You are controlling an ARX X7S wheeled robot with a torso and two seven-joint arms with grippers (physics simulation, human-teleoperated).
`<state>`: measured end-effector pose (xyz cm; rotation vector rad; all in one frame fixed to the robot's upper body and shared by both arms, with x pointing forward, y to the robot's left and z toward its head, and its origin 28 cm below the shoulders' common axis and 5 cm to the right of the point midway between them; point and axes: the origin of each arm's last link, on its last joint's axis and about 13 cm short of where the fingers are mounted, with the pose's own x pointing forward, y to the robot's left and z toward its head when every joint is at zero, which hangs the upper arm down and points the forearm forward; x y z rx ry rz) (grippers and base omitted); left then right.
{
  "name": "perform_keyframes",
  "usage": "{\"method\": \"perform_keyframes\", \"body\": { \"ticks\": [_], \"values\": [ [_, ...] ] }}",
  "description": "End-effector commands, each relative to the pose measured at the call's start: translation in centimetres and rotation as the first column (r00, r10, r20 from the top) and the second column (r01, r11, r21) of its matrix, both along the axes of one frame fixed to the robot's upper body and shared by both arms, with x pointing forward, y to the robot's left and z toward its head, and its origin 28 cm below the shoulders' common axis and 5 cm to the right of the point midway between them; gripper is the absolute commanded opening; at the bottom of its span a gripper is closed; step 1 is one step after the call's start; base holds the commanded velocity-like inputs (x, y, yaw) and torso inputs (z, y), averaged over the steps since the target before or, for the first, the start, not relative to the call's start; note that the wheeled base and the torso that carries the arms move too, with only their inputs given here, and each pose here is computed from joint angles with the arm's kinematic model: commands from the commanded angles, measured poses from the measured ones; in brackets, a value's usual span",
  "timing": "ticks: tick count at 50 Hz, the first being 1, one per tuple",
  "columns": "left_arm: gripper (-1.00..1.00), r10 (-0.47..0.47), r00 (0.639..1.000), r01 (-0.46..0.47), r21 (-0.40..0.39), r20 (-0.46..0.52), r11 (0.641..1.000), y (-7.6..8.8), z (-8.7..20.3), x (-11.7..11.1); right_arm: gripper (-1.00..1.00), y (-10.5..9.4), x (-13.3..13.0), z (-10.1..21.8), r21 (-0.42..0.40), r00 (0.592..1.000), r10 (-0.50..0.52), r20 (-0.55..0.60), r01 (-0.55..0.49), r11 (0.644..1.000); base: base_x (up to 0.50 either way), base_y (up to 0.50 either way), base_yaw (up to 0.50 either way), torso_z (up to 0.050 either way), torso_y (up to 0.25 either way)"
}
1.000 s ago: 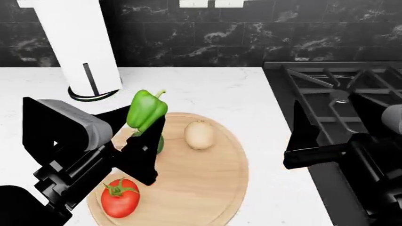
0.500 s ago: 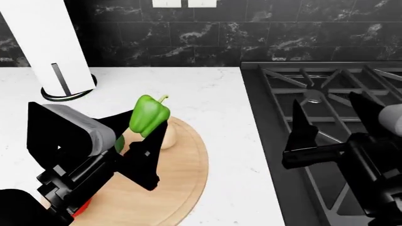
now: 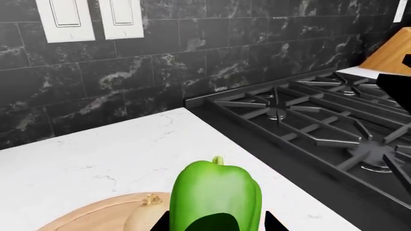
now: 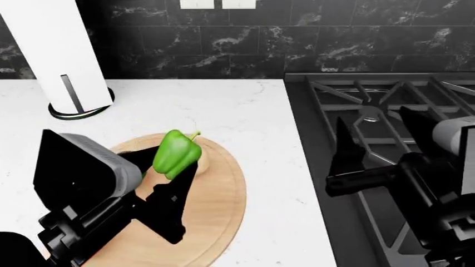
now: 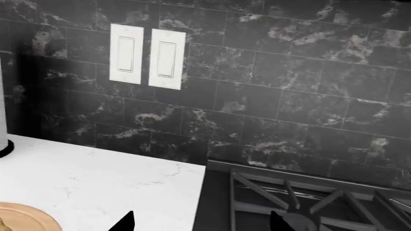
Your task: Place the avocado, onion, tomato and bell pepper on the cutting board.
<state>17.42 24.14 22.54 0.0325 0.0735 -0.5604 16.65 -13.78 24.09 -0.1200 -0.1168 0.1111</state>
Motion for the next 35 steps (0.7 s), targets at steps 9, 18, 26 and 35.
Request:
{"method": "perform_keyframes", "body": {
  "ticks": [9, 18, 26, 35],
  "values": [
    [-1.00, 0.001, 0.998, 0.000, 0.013, -0.059, 1.000, 0.2, 0.4, -1.1, 1.00, -0.1, 0.4, 0.0, 0.009, 1.000, 0.014, 0.005, -0.014, 1.000, 0.00, 0.00, 0.00, 0.000, 0.000],
    [-1.00, -0.008, 0.995, 0.008, 0.008, -0.099, 1.000, 0.3, 0.8, -2.1, 1.00, -0.2, 0.5, -0.2, 0.013, 1.000, 0.016, 0.009, -0.016, 1.000, 0.00, 0.00, 0.00, 0.000, 0.000],
    [-1.00, 0.010, 0.994, -0.006, 0.033, -0.108, 0.999, 0.5, 0.7, -2.5, 1.00, -0.1, 0.7, -0.2, 0.018, 1.000, 0.024, 0.011, -0.024, 1.000, 0.00, 0.00, 0.00, 0.001, 0.001],
    [-1.00, 0.009, 0.985, -0.006, 0.017, -0.171, 1.000, 0.5, 0.4, -3.1, 1.00, -0.3, 0.7, -0.2, 0.020, 1.000, 0.014, 0.017, -0.014, 1.000, 0.00, 0.00, 0.00, 0.000, 0.000]
  ]
}}
